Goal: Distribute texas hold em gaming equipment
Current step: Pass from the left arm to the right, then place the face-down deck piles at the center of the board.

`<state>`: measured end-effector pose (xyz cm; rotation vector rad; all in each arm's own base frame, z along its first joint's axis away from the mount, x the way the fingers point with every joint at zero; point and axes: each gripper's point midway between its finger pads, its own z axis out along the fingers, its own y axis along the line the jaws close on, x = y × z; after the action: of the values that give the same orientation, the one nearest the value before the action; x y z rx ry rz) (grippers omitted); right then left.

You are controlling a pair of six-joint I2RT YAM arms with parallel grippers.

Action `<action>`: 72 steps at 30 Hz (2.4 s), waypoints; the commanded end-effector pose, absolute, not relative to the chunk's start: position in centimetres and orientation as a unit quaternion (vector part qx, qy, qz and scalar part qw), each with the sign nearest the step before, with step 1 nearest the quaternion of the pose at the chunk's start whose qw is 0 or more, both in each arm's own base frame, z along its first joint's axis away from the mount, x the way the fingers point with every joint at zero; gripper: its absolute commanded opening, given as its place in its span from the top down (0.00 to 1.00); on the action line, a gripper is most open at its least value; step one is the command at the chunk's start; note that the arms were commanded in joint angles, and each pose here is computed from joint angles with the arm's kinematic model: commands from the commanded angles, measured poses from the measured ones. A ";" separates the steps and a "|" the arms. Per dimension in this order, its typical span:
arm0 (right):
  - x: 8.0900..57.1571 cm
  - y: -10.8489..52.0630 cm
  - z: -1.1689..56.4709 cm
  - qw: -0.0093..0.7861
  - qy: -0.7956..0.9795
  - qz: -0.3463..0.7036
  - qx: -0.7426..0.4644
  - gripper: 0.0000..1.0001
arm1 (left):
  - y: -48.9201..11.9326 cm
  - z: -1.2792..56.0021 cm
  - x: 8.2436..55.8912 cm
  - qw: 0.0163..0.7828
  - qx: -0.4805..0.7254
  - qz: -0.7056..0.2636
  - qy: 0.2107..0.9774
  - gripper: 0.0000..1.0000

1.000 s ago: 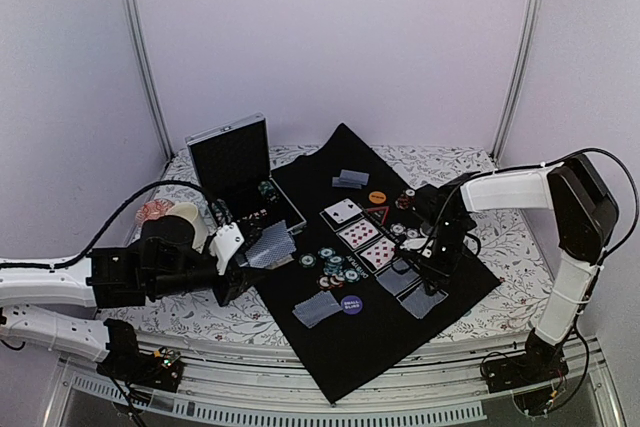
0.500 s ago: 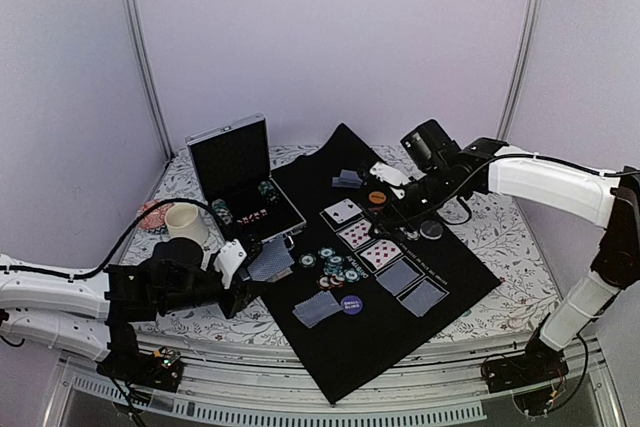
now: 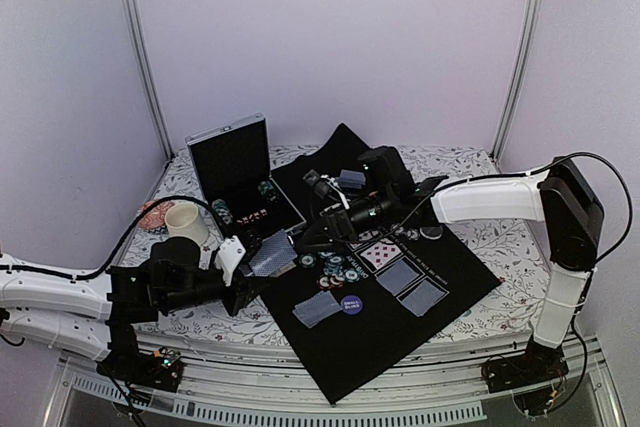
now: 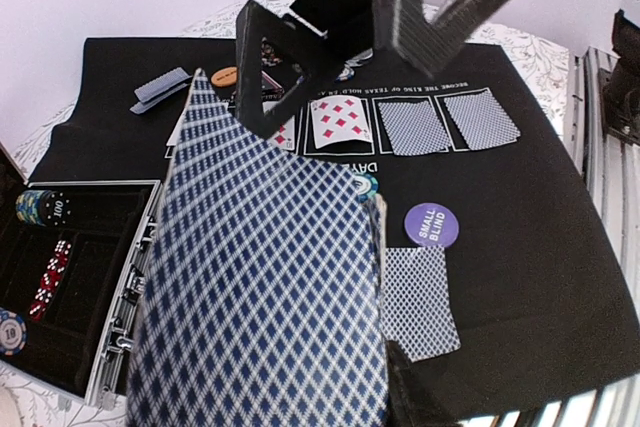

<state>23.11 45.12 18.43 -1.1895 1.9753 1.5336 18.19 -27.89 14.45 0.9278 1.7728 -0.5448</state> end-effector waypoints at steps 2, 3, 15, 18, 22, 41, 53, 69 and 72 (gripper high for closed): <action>20.9 48.1 21.2 0.170 0.643 0.597 -0.450 0.04 | -28.4 16.6 18.6 0.538 0.381 -0.237 0.714 0.66; 20.8 48.4 20.9 0.165 0.643 0.598 -0.450 0.06 | -28.4 16.7 18.5 0.538 0.382 -0.238 0.713 0.66; 20.3 50.7 17.9 0.117 0.661 0.595 -0.441 0.44 | -28.5 17.3 18.3 0.547 0.392 -0.239 0.699 0.66; 19.3 51.2 17.9 0.106 0.652 0.601 -0.450 0.49 | -28.6 17.3 18.3 0.548 0.395 -0.239 0.698 0.66; 19.0 51.5 18.0 0.097 0.652 0.601 -0.452 0.66 | -28.7 17.2 18.4 0.547 0.401 -0.233 0.697 0.66; 24.8 51.6 9.2 0.087 0.776 0.494 -0.382 0.98 | -26.0 17.5 20.7 0.532 0.312 -0.173 0.767 0.02; 27.0 53.6 4.3 0.088 0.794 0.491 -0.349 0.97 | -23.9 14.6 20.9 0.482 0.265 -0.146 0.823 0.05; 25.0 54.3 5.5 0.063 0.746 0.543 -0.380 0.98 | -26.6 14.3 22.1 0.432 0.287 -0.111 0.848 0.02; 24.2 55.5 5.9 0.062 0.727 0.562 -0.389 0.98 | -26.1 15.9 22.2 0.453 0.267 -0.127 0.841 0.02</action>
<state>25.33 54.10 5.70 -1.1240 2.2840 1.6184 21.81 -26.97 13.69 0.7401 2.0999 -0.2897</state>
